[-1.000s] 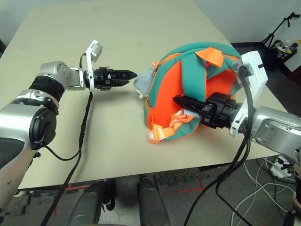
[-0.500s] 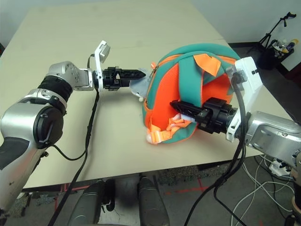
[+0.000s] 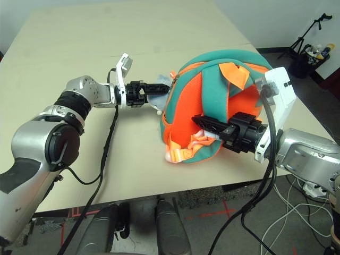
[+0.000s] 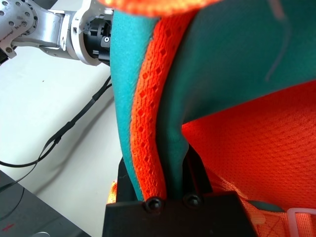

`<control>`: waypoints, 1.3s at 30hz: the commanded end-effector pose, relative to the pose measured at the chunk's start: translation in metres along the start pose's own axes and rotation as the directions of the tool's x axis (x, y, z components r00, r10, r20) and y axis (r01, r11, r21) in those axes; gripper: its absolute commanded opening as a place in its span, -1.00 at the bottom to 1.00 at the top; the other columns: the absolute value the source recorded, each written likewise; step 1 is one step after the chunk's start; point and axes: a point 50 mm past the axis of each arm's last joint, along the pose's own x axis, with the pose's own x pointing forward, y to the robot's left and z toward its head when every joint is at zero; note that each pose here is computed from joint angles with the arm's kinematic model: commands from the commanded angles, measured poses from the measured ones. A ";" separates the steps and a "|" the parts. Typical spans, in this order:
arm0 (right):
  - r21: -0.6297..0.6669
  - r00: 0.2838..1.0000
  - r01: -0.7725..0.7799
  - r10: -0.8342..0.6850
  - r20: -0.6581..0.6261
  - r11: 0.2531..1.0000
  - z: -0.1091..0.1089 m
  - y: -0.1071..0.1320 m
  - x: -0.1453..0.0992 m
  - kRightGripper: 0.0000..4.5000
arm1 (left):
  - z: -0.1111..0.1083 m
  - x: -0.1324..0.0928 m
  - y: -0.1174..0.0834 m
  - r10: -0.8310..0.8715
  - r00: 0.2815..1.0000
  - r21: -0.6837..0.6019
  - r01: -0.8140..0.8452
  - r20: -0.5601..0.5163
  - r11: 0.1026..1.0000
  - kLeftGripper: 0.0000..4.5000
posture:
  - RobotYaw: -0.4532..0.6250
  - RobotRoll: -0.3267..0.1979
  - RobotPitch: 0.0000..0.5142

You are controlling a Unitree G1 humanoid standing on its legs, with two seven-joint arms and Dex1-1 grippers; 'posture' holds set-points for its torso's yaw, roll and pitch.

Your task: Put the pencil case into the backpack and zip it.

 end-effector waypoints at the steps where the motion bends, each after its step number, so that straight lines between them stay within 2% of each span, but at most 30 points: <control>1: -0.002 0.999 -0.046 0.046 -0.024 0.999 -0.003 0.005 0.004 -0.94 | -0.005 -0.003 0.014 0.077 0.997 -0.023 -0.077 0.025 0.997 -0.09 | -0.48 0.25 -0.21; 6: -0.004 0.999 -0.046 0.046 -0.023 0.999 -0.002 0.004 0.004 -0.94 | 0.003 -0.008 0.013 0.080 0.994 -0.007 -0.079 0.071 0.997 -0.68 | -0.45 0.25 -0.21; 8: -0.005 0.999 -0.043 0.043 -0.022 0.999 -0.002 0.003 0.004 -0.94 | 0.004 -0.011 0.014 0.077 0.995 -0.004 -0.077 0.063 0.997 -0.81 | -0.44 0.25 -0.21; 10: -0.005 0.999 -0.041 0.041 -0.023 0.999 -0.002 0.002 0.004 -0.94 | 0.000 -0.016 0.020 0.100 0.995 0.020 -0.101 0.017 0.995 -0.84 | -0.42 0.25 -0.21; 13: -0.006 0.999 -0.038 0.038 -0.022 0.999 -0.002 0.001 0.004 -0.94 | -0.020 -0.025 0.037 0.149 0.981 0.041 -0.145 -0.124 0.989 -0.84 | -0.40 0.25 -0.22; 17: -0.008 0.999 -0.040 0.040 -0.019 0.999 -0.002 0.000 0.005 -0.94 | -0.046 -0.032 0.051 0.120 0.956 -0.015 -0.128 -0.268 0.992 -0.84 | -0.38 0.25 -0.22; 23: -0.008 0.999 -0.045 0.045 -0.018 0.999 -0.003 -0.001 0.008 -0.94 | -0.101 -0.039 0.072 0.080 0.879 -0.066 -0.125 -0.471 0.990 -0.84 | -0.35 0.25 -0.21; 26: -0.007 0.999 -0.046 0.046 -0.019 0.999 -0.003 -0.002 0.009 -0.94 | -0.128 -0.044 0.080 0.096 0.842 -0.044 -0.141 -0.532 0.989 -0.84 | -0.34 0.25 -0.22; 28: -0.008 0.999 -0.045 0.044 -0.019 0.999 -0.003 -0.004 0.009 -0.94 | -0.134 -0.044 0.078 0.091 0.849 -0.055 -0.140 -0.521 0.989 -0.84 | -0.33 0.25 -0.22; 30: -0.011 0.999 -0.040 0.040 -0.019 0.999 -0.003 -0.005 0.009 -0.94 | -0.131 -0.044 0.073 0.080 0.868 -0.054 -0.122 -0.491 0.991 -0.84 | -0.33 0.25 -0.22; 32: -0.013 0.999 -0.037 0.036 -0.019 0.999 -0.003 -0.006 0.009 -0.94 | -0.119 -0.043 0.065 0.061 0.898 -0.058 -0.095 -0.436 0.994 -0.84 | -0.32 0.25 -0.22; 39: -0.013 0.999 -0.030 0.030 -0.017 0.999 -0.005 -0.008 0.008 -0.94 | -0.053 -0.051 0.039 0.070 0.973 0.059 -0.059 -0.221 0.997 -0.85 | -0.32 0.25 -0.24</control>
